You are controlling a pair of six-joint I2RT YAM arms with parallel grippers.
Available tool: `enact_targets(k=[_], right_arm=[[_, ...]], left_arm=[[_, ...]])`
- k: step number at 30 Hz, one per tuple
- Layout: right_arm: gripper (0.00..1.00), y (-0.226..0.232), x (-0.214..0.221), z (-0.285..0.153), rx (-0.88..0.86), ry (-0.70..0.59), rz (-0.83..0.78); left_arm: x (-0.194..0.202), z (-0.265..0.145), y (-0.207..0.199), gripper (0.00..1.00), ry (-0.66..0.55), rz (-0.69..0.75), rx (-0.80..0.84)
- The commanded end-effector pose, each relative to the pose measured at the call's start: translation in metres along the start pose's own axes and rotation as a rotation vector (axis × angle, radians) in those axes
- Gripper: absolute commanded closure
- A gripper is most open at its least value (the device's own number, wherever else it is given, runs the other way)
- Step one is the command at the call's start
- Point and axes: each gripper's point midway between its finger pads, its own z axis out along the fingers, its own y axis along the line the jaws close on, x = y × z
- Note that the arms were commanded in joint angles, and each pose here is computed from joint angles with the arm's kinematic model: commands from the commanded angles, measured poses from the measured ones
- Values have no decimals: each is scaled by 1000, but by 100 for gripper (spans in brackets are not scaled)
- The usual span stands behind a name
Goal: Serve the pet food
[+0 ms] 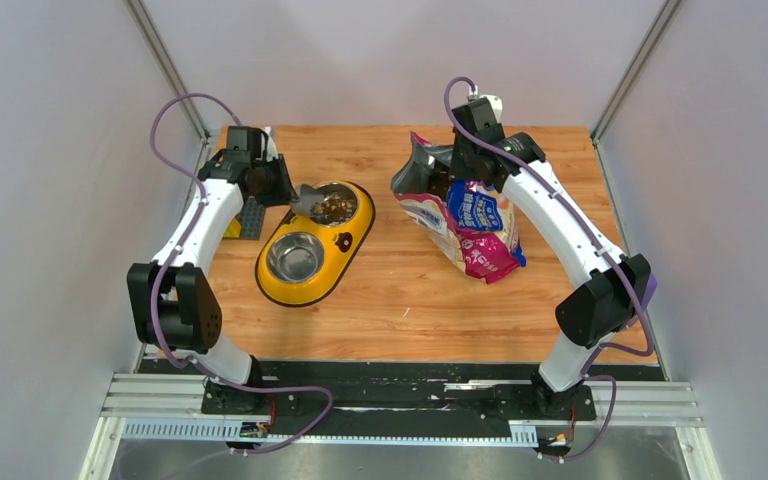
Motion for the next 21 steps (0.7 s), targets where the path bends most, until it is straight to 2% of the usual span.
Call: enact_targets(k=[1, 6, 12, 18, 21], right_arm=[[100, 5, -26, -2, -27, -79, 17], [100, 5, -27, -3, -24, -85, 14], [100, 3, -31, -6, -20, -98, 13], [100, 5, -33, -11, -39, -103, 12], [100, 6, -33, -14, -53, -102, 12]], left_arm=[[-28, -26, -10, 100, -124, 169, -83], [-37, -44, -22, 100, -174, 291, -133], [-49, -76, -24, 100, -237, 317, -174], [-64, -117, -57, 100, -310, 292, -52], [-67, -142, -91, 100, -341, 285, 113]])
